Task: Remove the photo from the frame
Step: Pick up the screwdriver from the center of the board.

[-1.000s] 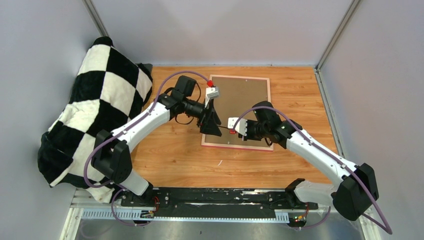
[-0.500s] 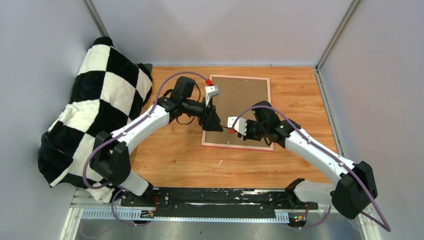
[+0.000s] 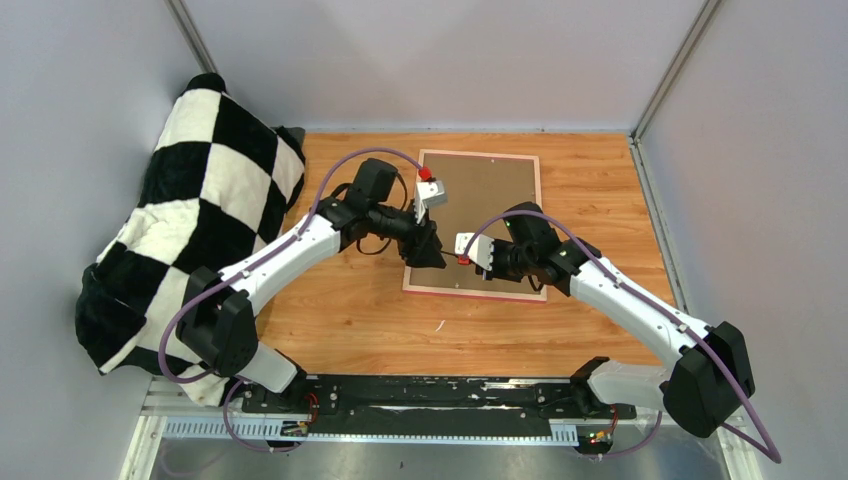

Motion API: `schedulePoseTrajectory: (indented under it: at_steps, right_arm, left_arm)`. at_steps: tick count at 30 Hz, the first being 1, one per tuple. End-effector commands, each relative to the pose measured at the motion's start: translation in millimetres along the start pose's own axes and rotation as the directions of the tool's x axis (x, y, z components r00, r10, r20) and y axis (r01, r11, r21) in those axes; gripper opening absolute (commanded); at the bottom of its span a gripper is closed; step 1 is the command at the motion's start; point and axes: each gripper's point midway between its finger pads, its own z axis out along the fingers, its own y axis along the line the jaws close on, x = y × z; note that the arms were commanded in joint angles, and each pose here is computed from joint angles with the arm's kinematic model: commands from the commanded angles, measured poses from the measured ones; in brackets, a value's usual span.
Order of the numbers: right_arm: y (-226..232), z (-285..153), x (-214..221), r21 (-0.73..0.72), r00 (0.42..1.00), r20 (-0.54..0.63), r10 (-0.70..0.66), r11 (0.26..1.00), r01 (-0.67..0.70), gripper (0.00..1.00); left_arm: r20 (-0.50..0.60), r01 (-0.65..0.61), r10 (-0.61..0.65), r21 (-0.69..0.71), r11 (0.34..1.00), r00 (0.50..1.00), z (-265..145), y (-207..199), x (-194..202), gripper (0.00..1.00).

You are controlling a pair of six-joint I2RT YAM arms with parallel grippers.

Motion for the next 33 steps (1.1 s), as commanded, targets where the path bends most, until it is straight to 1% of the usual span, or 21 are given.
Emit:
schedulePoseTrajectory:
  at_steps: [1,3,7,11,13,15,16,17,18,23,24,25,26,27,29,31,32,33]
  right_arm:
    - [1,-2,-5,0.0,1.0,0.012,0.007,1.0,-0.007,0.0]
    - [0,-2,-6,0.001,1.0,0.013,0.005,1.0,-0.005,0.0]
    - [1,-1,-6,-0.001,1.0,0.012,0.008,1.0,-0.008,0.0]
    - [1,-1,-6,-0.003,1.0,0.016,0.006,1.0,-0.006,0.0]
    - [1,-1,-6,-0.005,1.0,0.016,0.006,1.0,-0.006,0.0]
    - [1,-2,-7,-0.004,1.0,0.019,0.006,1.0,-0.006,0.0]
    - [1,-1,-7,-0.004,1.0,0.019,0.008,1.0,-0.008,0.0]
    - [1,-1,-7,-0.006,1.0,0.017,0.008,1.0,-0.008,0.0]
    - [1,-1,-7,-0.006,1.0,0.017,0.01,1.0,-0.01,0.0]
    - [0,-2,-8,-0.002,1.0,0.021,0.008,1.0,-0.008,0.0]
    - [-1,-2,-8,0.001,1.0,0.02,0.01,1.0,-0.01,0.04]
    - [-2,-2,-9,0.004,1.0,0.019,0.011,1.0,-0.012,0.12]
    - [-3,-2,-9,0.006,1.0,0.018,0.013,1.0,-0.014,0.24]
    - [-4,-3,-8,0.01,1.0,0.014,0.019,1.0,-0.019,0.39]
    - [-7,-4,-9,0.019,0.999,0.015,0.031,0.999,-0.031,0.63]
    - [-9,-7,-11,0.022,0.998,0.034,0.06,0.998,-0.061,0.9]
    - [-10,-9,-13,0.021,0.996,0.049,0.076,0.997,-0.077,0.99]
    - [-12,-12,-16,0.021,0.994,0.069,0.09,0.996,-0.092,1.0]
  left_arm:
    - [-0.026,-0.054,0.053,-0.035,0.998,0.998,-2,0,4,0.59]
    - [-0.028,-0.054,0.053,-0.036,0.998,0.998,-1,0,5,0.57]
    - [-0.022,-0.048,0.048,-0.025,0.999,0.999,1,-2,3,0.45]
    - [-0.017,-0.045,0.045,-0.02,0.999,0.999,3,-2,2,0.42]
    - [-0.013,-0.042,0.042,-0.02,0.999,0.999,4,-2,1,0.36]
    - [-0.01,-0.037,0.037,-0.02,0.999,0.999,5,-2,0,0.24]
    - [-0.008,-0.034,0.034,-0.021,0.999,0.999,5,-1,-1,0.16]
    - [-0.005,-0.033,0.033,-0.021,0.999,0.999,5,-1,-2,0.05]
    - [-0.005,-0.03,0.03,-0.025,0.999,1.0,6,0,-2,0.0]
    - [0.005,-0.029,0.029,-0.031,0.999,1.0,7,0,-1,0.0]
    - [0.013,-0.033,0.034,-0.036,0.999,0.999,6,0,-2,0.0]
    - [0.021,-0.033,0.034,-0.039,0.999,0.999,6,0,-3,0.0]
    - [0.028,-0.035,0.037,-0.043,0.998,0.999,6,0,-4,0.0]
    - [0.032,-0.035,0.036,-0.046,0.998,0.999,5,0,-4,0.0]
    - [0.039,-0.037,0.039,-0.046,0.998,0.998,4,0,-5,0.0]
    - [0.045,-0.038,0.04,-0.043,0.998,0.998,3,-1,-6,0.0]
    - [0.05,-0.039,0.041,-0.041,0.998,0.998,2,-2,-7,0.0]
    - [0.057,-0.036,0.038,-0.039,0.999,0.998,0,-2,-9,0.0]
